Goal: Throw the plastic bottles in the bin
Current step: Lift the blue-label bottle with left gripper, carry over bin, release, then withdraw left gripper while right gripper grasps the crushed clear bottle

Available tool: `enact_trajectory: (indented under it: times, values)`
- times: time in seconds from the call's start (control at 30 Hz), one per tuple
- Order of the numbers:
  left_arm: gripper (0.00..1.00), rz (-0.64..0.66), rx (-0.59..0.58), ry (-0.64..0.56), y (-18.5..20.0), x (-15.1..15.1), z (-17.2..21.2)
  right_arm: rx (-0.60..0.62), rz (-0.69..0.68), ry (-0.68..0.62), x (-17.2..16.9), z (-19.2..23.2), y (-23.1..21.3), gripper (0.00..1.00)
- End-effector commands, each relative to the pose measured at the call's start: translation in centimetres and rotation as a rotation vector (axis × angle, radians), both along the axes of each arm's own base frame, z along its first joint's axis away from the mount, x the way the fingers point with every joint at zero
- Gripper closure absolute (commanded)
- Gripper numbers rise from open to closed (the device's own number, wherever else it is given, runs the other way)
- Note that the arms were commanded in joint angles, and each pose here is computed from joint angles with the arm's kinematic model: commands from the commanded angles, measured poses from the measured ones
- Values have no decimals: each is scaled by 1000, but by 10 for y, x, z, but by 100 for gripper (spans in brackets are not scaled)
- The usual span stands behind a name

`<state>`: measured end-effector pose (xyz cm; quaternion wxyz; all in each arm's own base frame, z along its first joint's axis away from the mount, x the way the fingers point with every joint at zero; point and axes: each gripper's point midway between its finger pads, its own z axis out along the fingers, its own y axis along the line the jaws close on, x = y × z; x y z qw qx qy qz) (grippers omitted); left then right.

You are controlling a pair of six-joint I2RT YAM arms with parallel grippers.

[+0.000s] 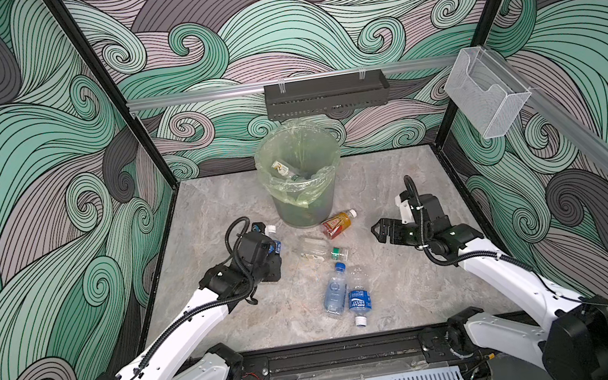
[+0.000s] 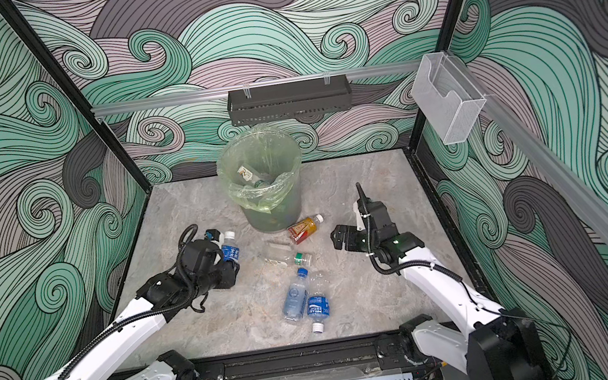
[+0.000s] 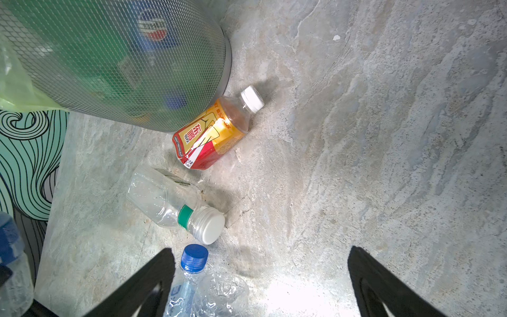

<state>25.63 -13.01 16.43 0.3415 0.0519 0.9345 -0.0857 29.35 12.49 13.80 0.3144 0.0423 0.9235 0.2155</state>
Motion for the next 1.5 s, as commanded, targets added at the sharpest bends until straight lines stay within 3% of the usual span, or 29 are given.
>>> enact_trajectory:
  times: [0.0, 0.17, 0.33, 0.4, 0.47, 0.57, 0.7, 0.9, 1.3, 1.47]
  values:
    - [47, 6, -50, -114, 0, 21, 54, -3, 19, -3, 1, 3, 2, 2]
    - [47, -62, -62, -236, -16, 61, 136, -17, 39, 21, -3, -1, 2, 3]
    - [46, -129, -216, -371, -52, 130, 236, 3, 49, 34, -8, -1, 6, 3]
    - [33, -158, -268, -385, -68, 159, 260, 18, 57, 36, -10, -1, 11, 4]
    - [12, -147, -251, -339, -75, 182, 262, 10, 70, 45, -16, -1, 14, 4]
    - [7, -161, -209, -275, -79, 192, 250, -10, 94, 58, -26, -1, 18, 3]
    - [7, -160, -205, -243, -76, 183, 222, -5, 115, 52, -37, 2, 20, 3]
    - [1, -99, -235, -344, -45, 142, 218, 18, 185, 69, -56, 9, 28, 3]
    - [1, 90, -48, -195, 42, 39, 113, 18, 233, 207, -109, -9, 40, 8]
    - [1, 140, -47, -147, 56, 14, 78, 17, 289, 283, -123, -29, 61, 12]
